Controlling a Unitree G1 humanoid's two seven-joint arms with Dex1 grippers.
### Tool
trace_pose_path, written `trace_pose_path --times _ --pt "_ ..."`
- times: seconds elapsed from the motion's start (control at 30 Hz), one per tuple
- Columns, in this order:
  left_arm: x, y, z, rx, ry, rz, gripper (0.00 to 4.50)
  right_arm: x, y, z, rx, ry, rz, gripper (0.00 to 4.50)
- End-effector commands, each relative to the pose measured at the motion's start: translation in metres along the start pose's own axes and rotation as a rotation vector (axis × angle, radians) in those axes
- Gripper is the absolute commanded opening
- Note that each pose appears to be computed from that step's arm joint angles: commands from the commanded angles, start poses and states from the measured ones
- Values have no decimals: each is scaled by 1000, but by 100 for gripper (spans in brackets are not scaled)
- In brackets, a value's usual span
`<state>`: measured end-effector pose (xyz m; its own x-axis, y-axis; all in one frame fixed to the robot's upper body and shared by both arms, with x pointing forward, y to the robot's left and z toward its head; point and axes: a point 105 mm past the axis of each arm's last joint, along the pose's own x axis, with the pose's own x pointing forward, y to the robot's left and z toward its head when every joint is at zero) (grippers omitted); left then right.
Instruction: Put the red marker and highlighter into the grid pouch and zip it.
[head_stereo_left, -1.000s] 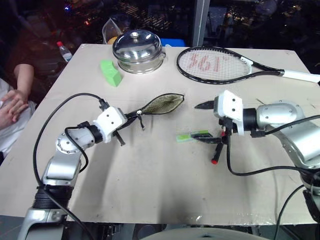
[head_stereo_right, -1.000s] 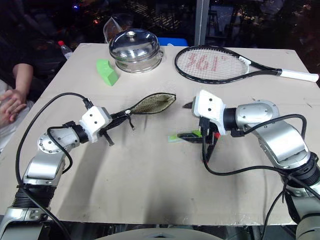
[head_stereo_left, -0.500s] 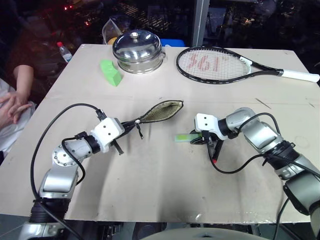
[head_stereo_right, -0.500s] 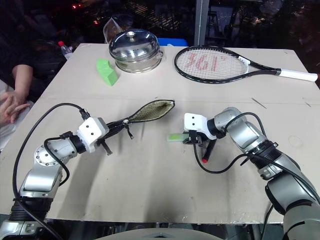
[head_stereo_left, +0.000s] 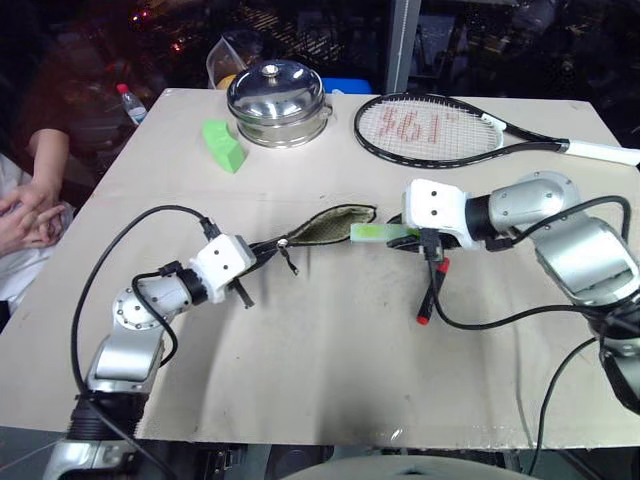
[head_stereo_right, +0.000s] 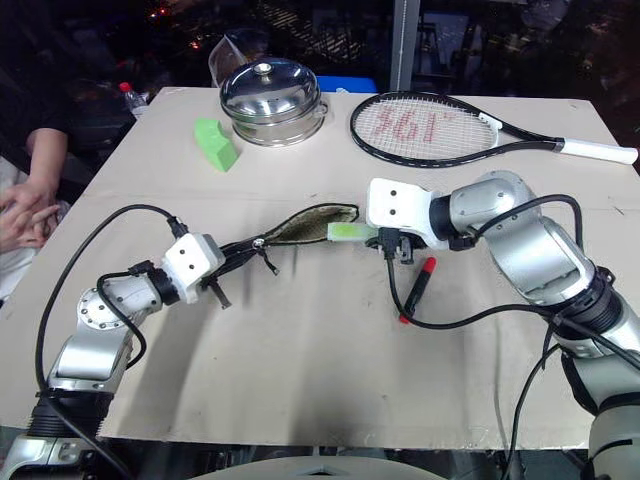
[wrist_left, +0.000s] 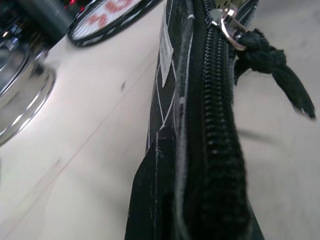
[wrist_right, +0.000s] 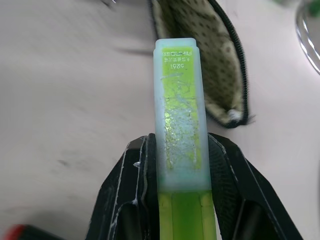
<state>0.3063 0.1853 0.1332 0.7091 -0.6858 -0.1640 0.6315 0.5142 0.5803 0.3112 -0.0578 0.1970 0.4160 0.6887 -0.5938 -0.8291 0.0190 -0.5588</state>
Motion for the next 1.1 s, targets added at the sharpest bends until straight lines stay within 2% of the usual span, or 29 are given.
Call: trace_pose_path --times 0.03,0.13,0.27,0.3,0.37,0.43,0.53,0.63,0.7,0.87,0.93,1.1 --pt "12 -2 18 39 -59 -37 0 16 -7 10 -84 37 -28 76" --pt "20 -9 31 56 -92 -69 0 35 -2 17 -164 61 2 76" --pt "27 -17 43 58 -115 -88 0 54 1 38 -185 -19 52 76" --pt "27 -18 44 46 -113 -85 0 54 0 39 -183 -39 52 179" --pt "25 -18 42 27 -98 -71 0 46 -6 43 -112 -105 32 250" --pt "19 -15 35 23 -62 -56 0 22 -3 45 -24 -200 75 342" --pt "12 -11 28 5 -28 -30 0 -21 6 40 30 -325 158 342" --pt "6 -4 23 -4 6 -11 0 -55 21 11 30 -262 251 342" --pt "3 1 22 -3 20 -2 0 -63 28 -6 -3 -189 281 342" --pt "1 8 23 8 40 11 0 -41 26 -68 -250 81 311 342" --pt "2 8 24 11 40 11 0 -26 31 -82 -310 93 374 342" --pt "1 2 28 12 34 13 0 7 41 -95 -381 51 507 342"
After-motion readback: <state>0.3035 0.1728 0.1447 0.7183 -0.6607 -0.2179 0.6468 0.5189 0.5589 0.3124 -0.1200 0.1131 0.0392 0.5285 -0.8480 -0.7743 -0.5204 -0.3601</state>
